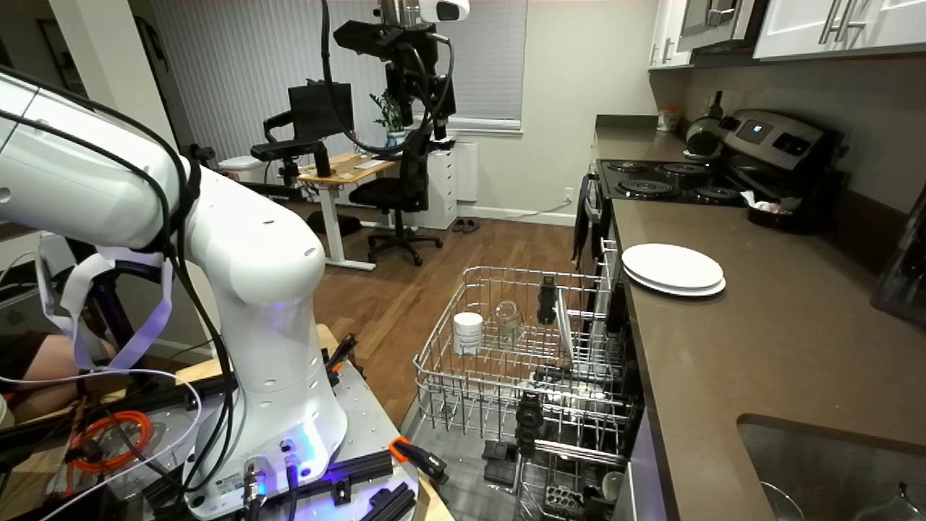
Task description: Put a plate from the counter in the dishwasher
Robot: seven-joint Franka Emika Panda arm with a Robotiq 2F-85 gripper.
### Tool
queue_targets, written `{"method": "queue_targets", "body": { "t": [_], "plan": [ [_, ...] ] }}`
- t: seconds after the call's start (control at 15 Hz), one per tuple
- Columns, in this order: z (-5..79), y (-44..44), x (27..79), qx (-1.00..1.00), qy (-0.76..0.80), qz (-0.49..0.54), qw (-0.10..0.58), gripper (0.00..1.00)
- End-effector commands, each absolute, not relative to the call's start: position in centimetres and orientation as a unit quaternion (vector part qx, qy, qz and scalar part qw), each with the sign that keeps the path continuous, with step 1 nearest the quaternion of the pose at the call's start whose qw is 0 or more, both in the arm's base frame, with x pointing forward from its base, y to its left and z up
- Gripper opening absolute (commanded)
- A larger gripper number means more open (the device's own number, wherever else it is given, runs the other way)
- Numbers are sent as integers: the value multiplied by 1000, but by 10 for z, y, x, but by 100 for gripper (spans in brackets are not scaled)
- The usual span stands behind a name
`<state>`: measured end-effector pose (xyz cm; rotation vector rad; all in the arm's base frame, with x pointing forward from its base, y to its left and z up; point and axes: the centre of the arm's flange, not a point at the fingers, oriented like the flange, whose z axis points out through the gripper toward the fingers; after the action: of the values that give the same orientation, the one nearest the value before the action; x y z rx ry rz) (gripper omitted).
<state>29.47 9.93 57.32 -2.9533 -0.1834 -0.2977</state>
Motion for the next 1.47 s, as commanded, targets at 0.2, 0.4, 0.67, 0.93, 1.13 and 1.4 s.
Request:
{"method": "queue_targets", "body": {
  "t": [0.2,0.4,0.67,0.93,1.13,1.4],
  "plan": [
    [564,80,317,-991,-71,-99,62,100],
    [553,58,354,-991,-88,-95,20,100],
    [535,34,422,-989,-104,-87,-57,100],
    [516,36,492,-979,-136,-64,-140,100],
    [501,41,539,-963,-164,-53,-209,100],
    [482,41,592,-943,-166,-57,-283,100]
  ]
}}
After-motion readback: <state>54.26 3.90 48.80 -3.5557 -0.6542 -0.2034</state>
